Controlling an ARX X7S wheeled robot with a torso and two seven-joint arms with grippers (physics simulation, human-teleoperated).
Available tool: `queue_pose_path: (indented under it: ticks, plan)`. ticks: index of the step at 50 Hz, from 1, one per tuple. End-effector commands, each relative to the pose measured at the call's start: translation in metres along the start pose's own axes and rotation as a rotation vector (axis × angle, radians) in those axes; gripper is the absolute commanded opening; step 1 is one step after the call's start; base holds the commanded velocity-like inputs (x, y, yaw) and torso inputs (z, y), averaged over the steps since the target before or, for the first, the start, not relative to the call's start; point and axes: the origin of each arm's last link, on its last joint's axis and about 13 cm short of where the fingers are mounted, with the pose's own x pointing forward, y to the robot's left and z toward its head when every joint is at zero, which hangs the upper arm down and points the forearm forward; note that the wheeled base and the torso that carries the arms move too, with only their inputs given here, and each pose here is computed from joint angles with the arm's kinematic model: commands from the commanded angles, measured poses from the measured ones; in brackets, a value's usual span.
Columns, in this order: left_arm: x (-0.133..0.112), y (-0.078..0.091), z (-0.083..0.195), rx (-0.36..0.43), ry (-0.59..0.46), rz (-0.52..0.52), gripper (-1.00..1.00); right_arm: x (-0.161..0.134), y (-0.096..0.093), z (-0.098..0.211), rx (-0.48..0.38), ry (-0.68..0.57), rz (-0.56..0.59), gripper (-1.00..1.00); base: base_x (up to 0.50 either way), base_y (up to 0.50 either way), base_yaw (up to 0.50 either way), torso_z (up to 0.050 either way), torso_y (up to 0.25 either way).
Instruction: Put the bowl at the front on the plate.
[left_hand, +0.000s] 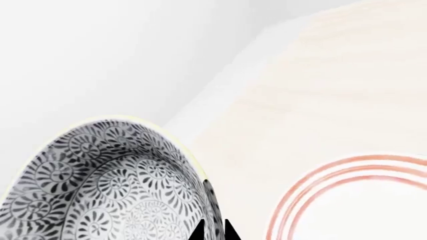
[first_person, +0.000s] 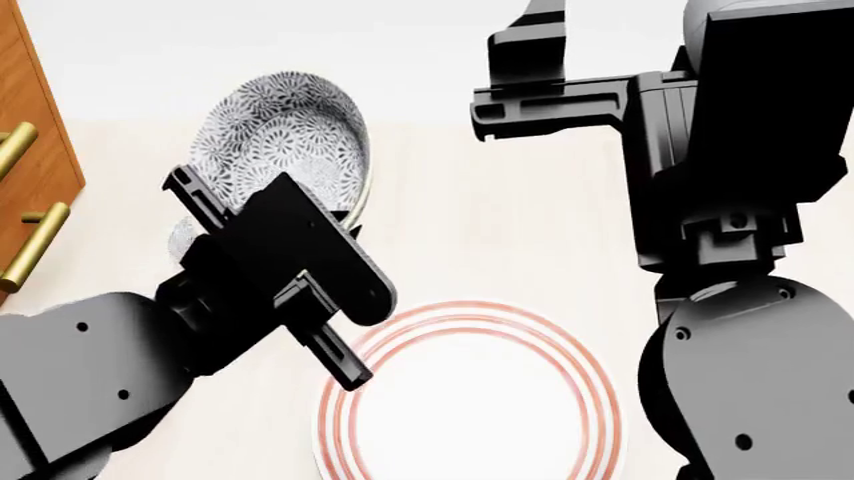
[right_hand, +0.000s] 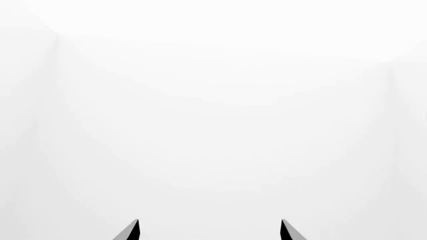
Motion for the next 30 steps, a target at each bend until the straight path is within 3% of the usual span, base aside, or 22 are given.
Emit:
queue_pose_path:
  ticks: [1,13,30]
  plan:
    - [0.014,0.004,0.000,0.067,0.004,-0.005,-1.00,-0.001,-0.002,0.000,-0.007,0.001,-0.011,1.00,0.00,0.00,0.00,0.000,0.000]
    - [0.029,0.012,0.003,0.119,0.004,-0.027,-1.00,0.001,-0.002,0.003,0.004,-0.012,-0.009,1.00,0.00,0.00,0.00,0.000,0.000]
    - [0.051,0.017,-0.009,0.119,0.040,-0.029,-1.00,0.001,-0.002,0.007,-0.002,-0.024,-0.017,1.00,0.00,0.00,0.00,0.000,0.001]
